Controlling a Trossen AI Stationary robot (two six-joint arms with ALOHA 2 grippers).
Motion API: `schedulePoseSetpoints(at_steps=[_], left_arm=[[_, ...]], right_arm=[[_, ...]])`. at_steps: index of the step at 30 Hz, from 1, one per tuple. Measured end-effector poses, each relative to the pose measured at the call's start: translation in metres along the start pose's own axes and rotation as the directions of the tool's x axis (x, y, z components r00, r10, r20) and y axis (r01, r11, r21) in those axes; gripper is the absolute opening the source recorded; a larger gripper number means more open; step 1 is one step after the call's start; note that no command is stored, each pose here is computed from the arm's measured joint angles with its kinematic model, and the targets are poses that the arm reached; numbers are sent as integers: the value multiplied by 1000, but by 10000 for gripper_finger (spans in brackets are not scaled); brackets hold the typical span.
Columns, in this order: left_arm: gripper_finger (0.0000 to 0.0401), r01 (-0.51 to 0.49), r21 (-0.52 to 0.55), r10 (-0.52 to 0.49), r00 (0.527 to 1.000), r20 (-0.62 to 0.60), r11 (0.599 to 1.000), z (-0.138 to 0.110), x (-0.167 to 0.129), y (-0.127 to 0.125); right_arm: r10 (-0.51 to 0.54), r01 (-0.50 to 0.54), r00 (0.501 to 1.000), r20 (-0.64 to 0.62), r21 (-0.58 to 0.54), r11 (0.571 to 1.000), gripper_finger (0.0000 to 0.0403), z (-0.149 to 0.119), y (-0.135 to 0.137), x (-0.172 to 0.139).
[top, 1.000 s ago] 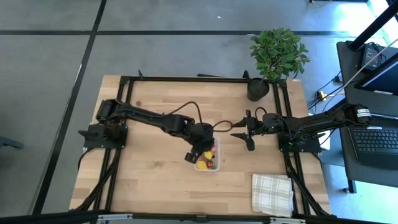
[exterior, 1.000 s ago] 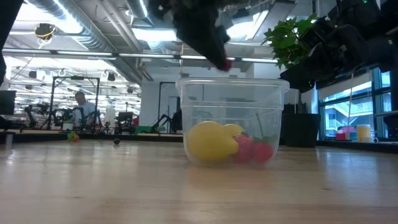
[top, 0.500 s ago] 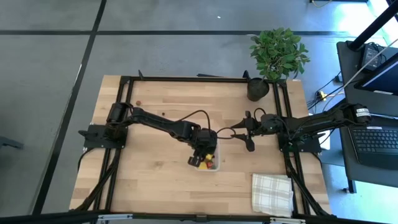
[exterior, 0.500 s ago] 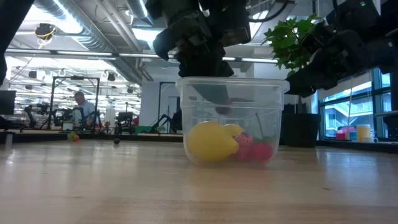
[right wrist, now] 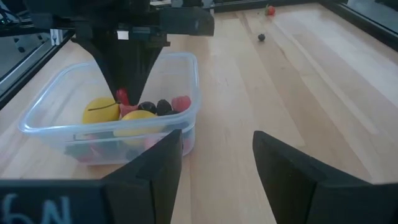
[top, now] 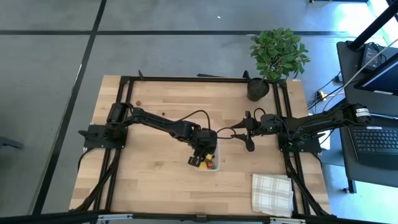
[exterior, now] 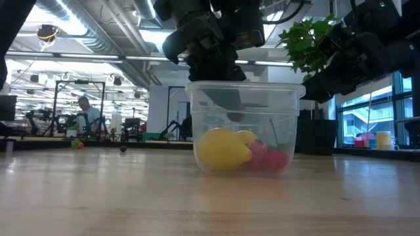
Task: Pick and placing Produce into tupperware
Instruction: Put the cherry into the transparent bin
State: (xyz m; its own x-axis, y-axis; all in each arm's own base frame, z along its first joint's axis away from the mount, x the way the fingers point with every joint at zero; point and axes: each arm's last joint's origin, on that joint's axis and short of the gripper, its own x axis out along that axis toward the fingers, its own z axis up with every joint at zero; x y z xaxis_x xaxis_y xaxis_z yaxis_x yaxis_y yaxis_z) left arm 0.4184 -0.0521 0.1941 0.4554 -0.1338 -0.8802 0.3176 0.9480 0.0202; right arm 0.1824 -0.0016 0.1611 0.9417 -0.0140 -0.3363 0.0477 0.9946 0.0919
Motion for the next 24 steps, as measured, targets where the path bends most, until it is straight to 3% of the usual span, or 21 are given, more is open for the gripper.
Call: schedulePoseSetpoints(at_steps=[15, 24], left_arm=[[67, 0, 3, 0, 1000, -2, 1000, 0, 0, 0], [134, 0, 3, 0, 1000, -2, 1000, 0, 0, 0]], right_arm=[[0, 0, 1000, 0, 0, 1000, 198, 0, 0, 0], [0, 0, 1000, 0, -1, 1000, 198, 0, 0, 0]])
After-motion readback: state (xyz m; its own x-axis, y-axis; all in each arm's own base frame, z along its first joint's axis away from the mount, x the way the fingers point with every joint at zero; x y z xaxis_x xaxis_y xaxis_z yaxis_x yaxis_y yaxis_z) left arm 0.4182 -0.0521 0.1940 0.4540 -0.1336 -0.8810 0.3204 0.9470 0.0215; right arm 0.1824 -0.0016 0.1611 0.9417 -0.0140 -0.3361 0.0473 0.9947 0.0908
